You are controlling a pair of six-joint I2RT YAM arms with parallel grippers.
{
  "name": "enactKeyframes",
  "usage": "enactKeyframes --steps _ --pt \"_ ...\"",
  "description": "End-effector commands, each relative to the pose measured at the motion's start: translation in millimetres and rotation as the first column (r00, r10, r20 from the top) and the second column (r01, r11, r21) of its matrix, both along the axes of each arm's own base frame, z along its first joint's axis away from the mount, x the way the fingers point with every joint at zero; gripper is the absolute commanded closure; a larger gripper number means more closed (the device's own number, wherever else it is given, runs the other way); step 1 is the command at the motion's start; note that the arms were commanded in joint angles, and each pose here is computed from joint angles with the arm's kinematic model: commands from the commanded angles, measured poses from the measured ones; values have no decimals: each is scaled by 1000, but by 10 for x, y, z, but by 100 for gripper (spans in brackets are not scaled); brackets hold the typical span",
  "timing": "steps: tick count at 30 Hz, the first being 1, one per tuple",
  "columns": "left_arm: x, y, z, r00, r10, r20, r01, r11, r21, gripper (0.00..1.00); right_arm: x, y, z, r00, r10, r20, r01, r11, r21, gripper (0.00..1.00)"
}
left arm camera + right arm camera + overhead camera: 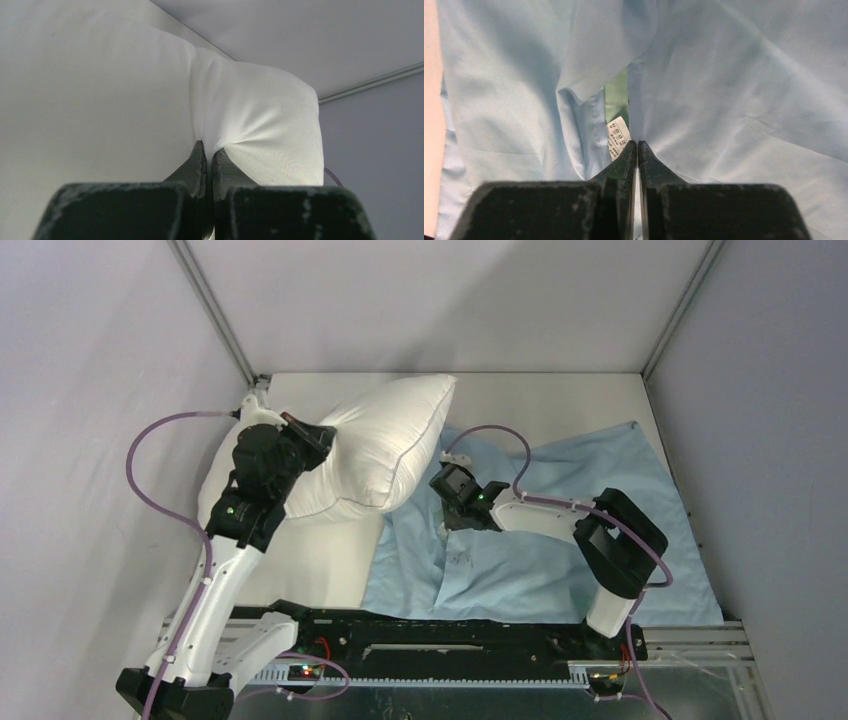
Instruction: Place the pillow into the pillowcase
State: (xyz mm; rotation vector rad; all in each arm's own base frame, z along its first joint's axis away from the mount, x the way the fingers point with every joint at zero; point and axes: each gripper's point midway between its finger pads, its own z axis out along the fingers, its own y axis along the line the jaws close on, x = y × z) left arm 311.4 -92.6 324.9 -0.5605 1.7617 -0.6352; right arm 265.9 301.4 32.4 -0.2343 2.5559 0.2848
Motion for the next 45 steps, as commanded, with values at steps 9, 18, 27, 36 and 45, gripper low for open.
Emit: enactKeyframes --steps 9,18,27,36,45 --pt "-177 -176 359 987 -103 125 101 995 24 100 144 -283 633 991 -126 53 116 979 165 100" --pt "-645 -273 -233 972 -236 1 234 964 129 100 182 -666 874 974 -218 57 196 945 263 100" --pt "-845 -379 -926 932 -313 -181 343 924 171 100 93 -927 1031 944 -300 137 256 929 266 100" --pt "-833 -418 -1290 903 -314 -294 379 903 200 100 -43 -1134 1261 910 -345 231 273 916 294 100" --pt "-540 -907 -810 892 -396 -217 442 866 234 100 -280 -616 1716 924 -79 375 -65 932 356 100"
